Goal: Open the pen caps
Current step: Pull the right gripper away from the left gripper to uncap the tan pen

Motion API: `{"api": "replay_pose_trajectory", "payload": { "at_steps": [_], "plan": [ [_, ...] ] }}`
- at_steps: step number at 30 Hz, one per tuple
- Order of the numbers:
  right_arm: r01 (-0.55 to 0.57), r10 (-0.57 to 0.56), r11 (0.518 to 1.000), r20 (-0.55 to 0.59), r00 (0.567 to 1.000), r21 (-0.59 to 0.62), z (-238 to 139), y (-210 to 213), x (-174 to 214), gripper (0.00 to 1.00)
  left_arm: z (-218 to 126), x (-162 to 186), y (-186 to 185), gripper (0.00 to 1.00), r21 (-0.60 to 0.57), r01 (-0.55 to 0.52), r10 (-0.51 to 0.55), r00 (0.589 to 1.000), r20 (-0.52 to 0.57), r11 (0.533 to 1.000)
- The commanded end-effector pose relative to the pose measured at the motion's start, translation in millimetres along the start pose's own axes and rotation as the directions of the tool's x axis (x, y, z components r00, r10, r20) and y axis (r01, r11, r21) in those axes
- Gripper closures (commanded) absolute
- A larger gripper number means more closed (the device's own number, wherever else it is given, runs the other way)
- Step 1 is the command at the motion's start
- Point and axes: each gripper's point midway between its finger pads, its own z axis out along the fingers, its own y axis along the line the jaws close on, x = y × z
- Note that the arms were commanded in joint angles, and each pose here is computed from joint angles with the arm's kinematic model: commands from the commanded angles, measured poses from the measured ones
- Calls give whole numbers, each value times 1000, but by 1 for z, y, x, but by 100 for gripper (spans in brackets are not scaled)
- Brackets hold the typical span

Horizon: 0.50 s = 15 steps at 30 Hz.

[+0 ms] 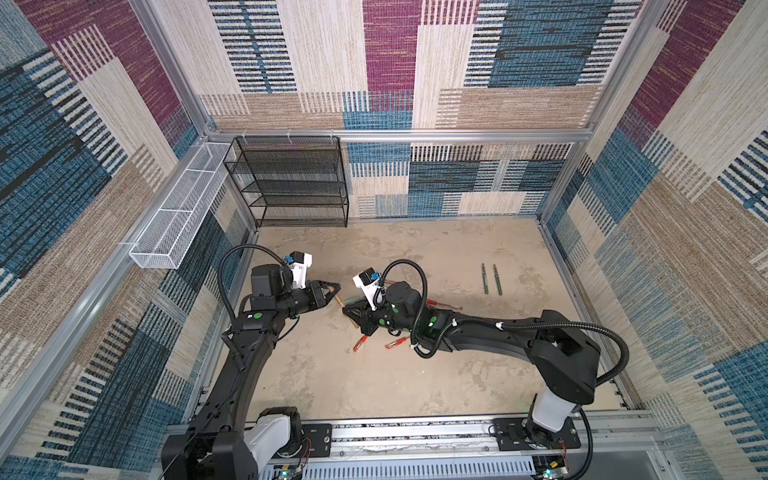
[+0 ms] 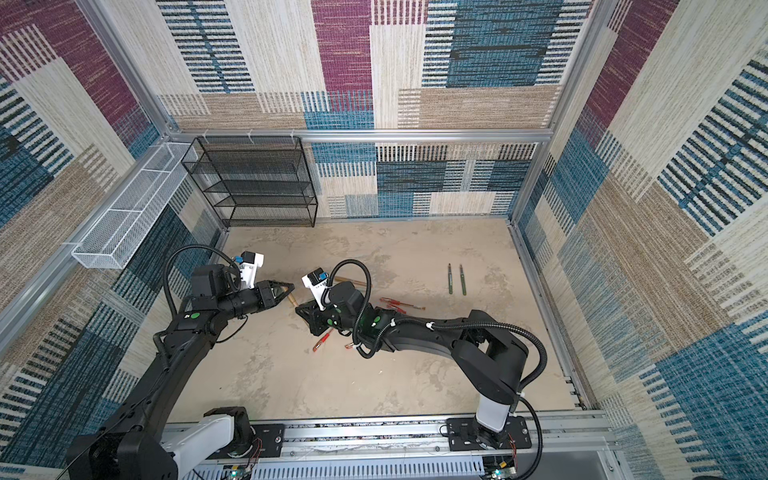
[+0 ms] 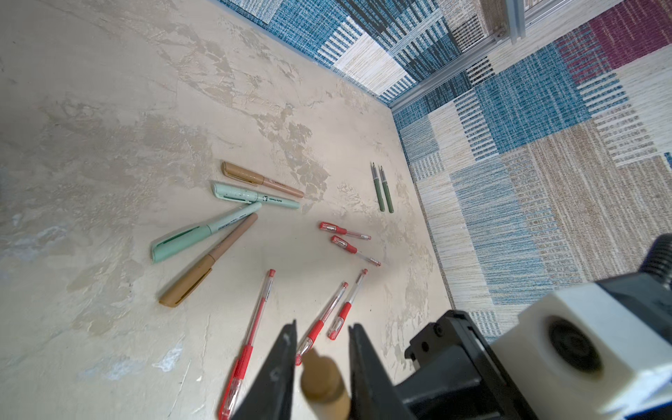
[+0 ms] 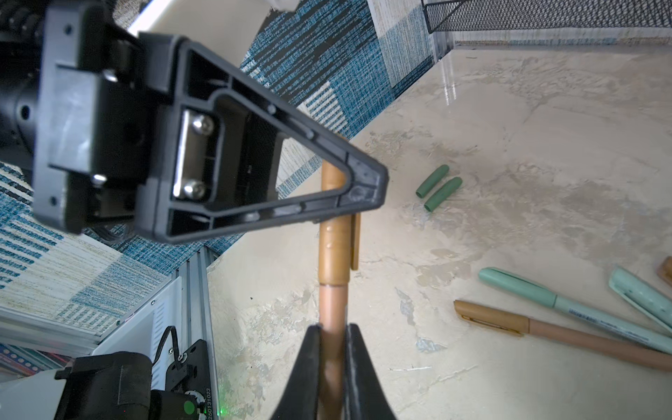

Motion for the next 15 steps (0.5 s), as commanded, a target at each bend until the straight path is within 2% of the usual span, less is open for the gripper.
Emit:
{"api": "replay_pose_trajectory", "payload": {
  "at_steps": [1, 4, 10, 15],
  "plan": [
    [8, -7, 1000, 48, 999, -30, 4, 8, -14, 93, 0, -4, -2, 82, 12, -9, 8, 1000, 24, 1000],
    [9, -9, 1000, 17, 1000, -25, 12, 7, -11, 92, -1, -5, -3, 99, 10, -18, 18, 1000, 24, 1000],
    [-8, 7, 1000, -12, 1000, -28, 19, 5, 0, 77, -3, -4, -5, 100, 10, -29, 28, 999, 29, 1000],
    [-13, 13, 1000, -14, 1000, -16, 20, 1, 4, 78, -4, -4, -4, 100, 8, -29, 29, 999, 31, 1000]
  ]
}}
